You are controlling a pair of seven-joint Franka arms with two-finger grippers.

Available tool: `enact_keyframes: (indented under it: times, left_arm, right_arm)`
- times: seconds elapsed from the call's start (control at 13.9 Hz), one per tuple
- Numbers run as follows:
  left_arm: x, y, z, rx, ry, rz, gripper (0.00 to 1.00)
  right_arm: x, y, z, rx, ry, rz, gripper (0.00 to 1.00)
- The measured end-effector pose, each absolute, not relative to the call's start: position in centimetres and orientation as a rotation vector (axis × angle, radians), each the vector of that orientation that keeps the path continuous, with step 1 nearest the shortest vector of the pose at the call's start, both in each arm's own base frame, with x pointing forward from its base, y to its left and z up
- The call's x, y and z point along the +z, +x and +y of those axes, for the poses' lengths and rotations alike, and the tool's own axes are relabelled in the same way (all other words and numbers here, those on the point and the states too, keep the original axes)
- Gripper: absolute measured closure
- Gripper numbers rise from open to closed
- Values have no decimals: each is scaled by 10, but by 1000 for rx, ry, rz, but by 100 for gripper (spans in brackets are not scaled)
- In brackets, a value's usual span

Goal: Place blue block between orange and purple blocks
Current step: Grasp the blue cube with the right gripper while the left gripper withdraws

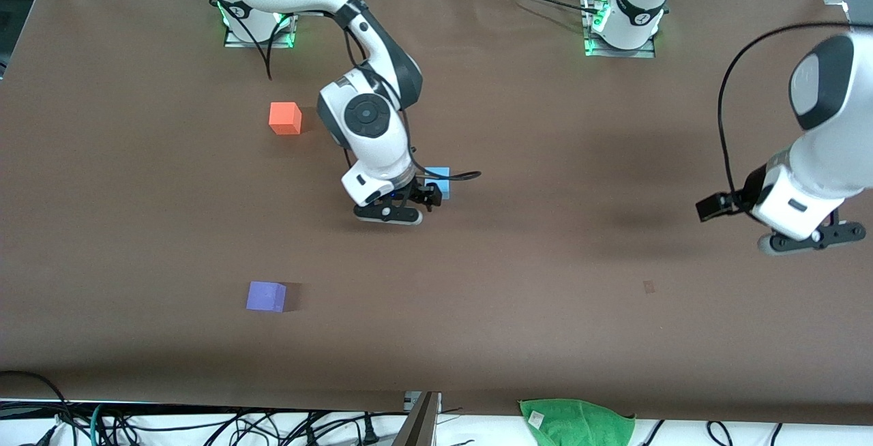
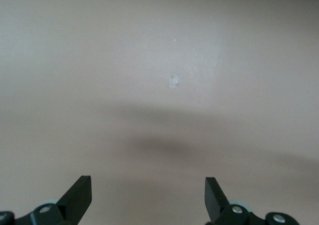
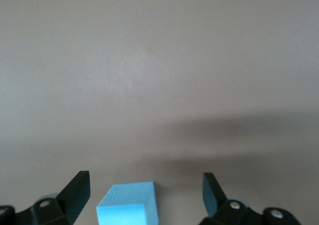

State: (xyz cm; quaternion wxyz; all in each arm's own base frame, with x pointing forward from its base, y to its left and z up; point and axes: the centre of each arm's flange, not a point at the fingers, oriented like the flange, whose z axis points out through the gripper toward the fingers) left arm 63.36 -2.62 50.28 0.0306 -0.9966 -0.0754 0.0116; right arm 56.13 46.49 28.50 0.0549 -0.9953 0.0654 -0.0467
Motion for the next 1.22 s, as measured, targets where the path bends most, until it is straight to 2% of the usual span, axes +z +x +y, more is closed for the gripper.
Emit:
enact_keyframes:
  times: [0.29,0.65,0.93,1.22]
  left_arm:
    - [552,577,-20,8,-3141,-269,0]
    - [582,544,-35,41,-3124,-211,0]
    - [616,535,-43,83,-3118,-183,0]
    - [619,544,-37,79,-3119,-193,0]
  right_arm:
    - [264,539,493,-159,-3025,165,0]
    - [231,516,513,-138,-3066,87,0]
    - [216,510,518,-131,-3073,69,0]
    - [203,503,522,-115,-3085,52,0]
